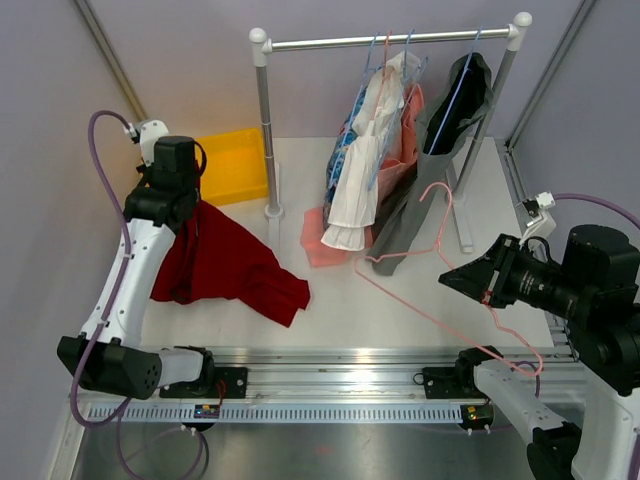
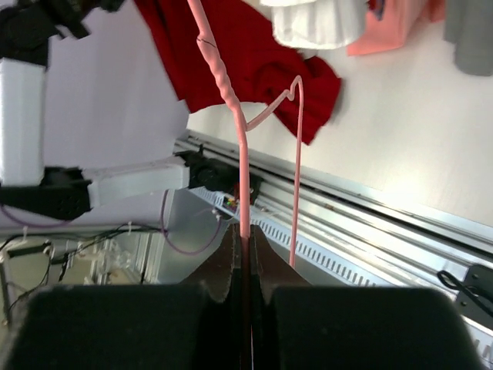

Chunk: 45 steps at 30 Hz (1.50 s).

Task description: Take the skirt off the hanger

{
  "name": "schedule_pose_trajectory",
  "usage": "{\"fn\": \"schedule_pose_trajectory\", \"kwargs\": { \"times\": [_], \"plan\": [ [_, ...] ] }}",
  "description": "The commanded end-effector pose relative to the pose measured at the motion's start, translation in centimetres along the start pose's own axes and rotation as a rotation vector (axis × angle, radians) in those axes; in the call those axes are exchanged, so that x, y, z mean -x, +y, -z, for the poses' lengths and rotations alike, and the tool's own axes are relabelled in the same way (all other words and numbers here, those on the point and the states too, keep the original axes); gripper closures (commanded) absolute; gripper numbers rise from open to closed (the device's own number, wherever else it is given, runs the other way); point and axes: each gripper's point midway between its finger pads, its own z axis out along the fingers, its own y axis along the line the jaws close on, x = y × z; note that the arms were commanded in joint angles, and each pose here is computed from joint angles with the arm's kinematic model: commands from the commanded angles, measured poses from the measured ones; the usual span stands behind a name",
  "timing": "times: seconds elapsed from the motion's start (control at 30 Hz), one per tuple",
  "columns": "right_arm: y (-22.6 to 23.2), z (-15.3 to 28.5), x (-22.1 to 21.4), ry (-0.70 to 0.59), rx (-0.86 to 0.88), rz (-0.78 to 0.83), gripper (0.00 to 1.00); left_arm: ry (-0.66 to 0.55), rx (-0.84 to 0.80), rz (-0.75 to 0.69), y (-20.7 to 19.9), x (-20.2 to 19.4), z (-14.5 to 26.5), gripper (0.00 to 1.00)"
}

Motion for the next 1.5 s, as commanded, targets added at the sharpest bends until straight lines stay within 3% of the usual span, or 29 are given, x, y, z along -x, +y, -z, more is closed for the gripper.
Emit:
{"fn": "schedule_pose_trajectory", "kwargs": {
  "times": [0.0,0.13,0.2,0.27,0.3,0.33,0.57,0.63,0.7,0.77,0.8,0.87,0.9,1.0,1.03,1.07,1.2,1.23,1.27,1.33,1.37,1.47],
  "plan": [
    [-4.2,0.4,-1.9,0.055,-0.218,-0.068,1.00,-0.307,-0.202,0.169,-1.2,11.8,5.1,1.00],
    [-5.0,-0.8,-0.5,-0.001,-0.225,-0.049,1.00,-0.500,-0.313,0.180,-1.8,19.3,8.9,1.00],
    [-5.8,-1.5,-0.2,-0.004,-0.244,-0.044,1.00,-0.524,-0.281,0.167,-2.5,21.5,8.4,1.00],
    [-6.7,-1.8,0.0,-0.002,-0.274,-0.029,1.00,-0.615,-0.262,0.193,-1.3,25.9,10.7,1.00],
    [-6.9,-1.9,0.2,-0.010,-0.283,-0.023,1.00,-0.592,-0.246,0.157,-3.3,26.2,8.6,1.00],
    [-7.2,-2.0,0.3,-0.017,-0.295,-0.019,1.00,-0.680,-0.248,0.211,-1.8,29.9,11.4,1.00],
    [-7.0,-2.8,1.4,-0.071,-0.252,0.018,1.00,-0.774,-0.229,0.164,-6.5,33.6,5.4,1.00],
    [-6.9,-2.9,1.9,-0.097,-0.243,0.035,1.00,-0.725,-0.224,0.156,-7.9,32.4,2.5,1.00],
    [-7.3,-2.9,2.4,-0.114,-0.265,0.047,1.00,-0.586,-0.202,0.110,-9.9,28.3,-2.6,1.00],
    [-7.7,-3.2,2.9,-0.121,-0.286,0.051,1.00,-0.512,-0.196,0.182,-9.7,25.7,-4.5,1.00],
    [-7.7,-3.5,3.4,-0.125,-0.285,0.054,1.00,-0.405,-0.176,0.141,-10.5,20.9,-7.7,1.00],
    [-7.2,-3.5,4.1,-0.144,-0.271,0.058,1.00,-0.390,-0.195,0.213,-10.1,19.1,-8.2,1.00],
    [-6.9,-3.7,4.7,-0.155,-0.265,0.061,1.00,-0.338,-0.179,0.189,-9.8,15.9,-9.2,0.96],
    [-5.7,-3.8,6.0,-0.191,-0.225,0.071,1.00,-0.240,-0.155,0.164,-9.6,12.1,-12.1,0.32],
    [-5.1,-3.8,6.2,-0.197,-0.198,0.080,1.00,-0.212,-0.177,0.178,-10.0,12.1,-12.5,0.13],
    [-4.6,-3.8,6.4,-0.201,-0.179,0.089,1.00,-0.097,-0.211,0.134,-10.4,9.5,-13.8,0.01],
    [-2.8,-3.9,8.4,-0.227,-0.127,0.144,1.00,0.137,-0.153,0.150,-9.2,5.9,-16.3,0.01],
    [-1.8,-3.4,9.2,-0.253,-0.110,0.169,1.00,0.108,-0.178,0.164,-8.8,7.1,-14.3,0.01],
    [-1.4,-3.4,9.8,-0.260,-0.104,0.179,1.00,0.130,-0.205,0.158,-9.0,5.0,-14.3,0.01],
    [0.1,-3.4,11.8,-0.297,-0.072,0.207,1.00,0.022,-0.288,0.203,-8.2,7.6,-9.8,0.01],
    [0.7,-3.2,12.5,-0.317,-0.061,0.221,1.00,0.033,-0.311,0.198,-8.1,5.9,-9.3,0.01],
    [2.4,-2.7,15.8,-0.392,-0.064,0.275,1.00,-0.002,-0.375,0.206,-6.8,6.1,-4.6,0.01]
  ]
}}
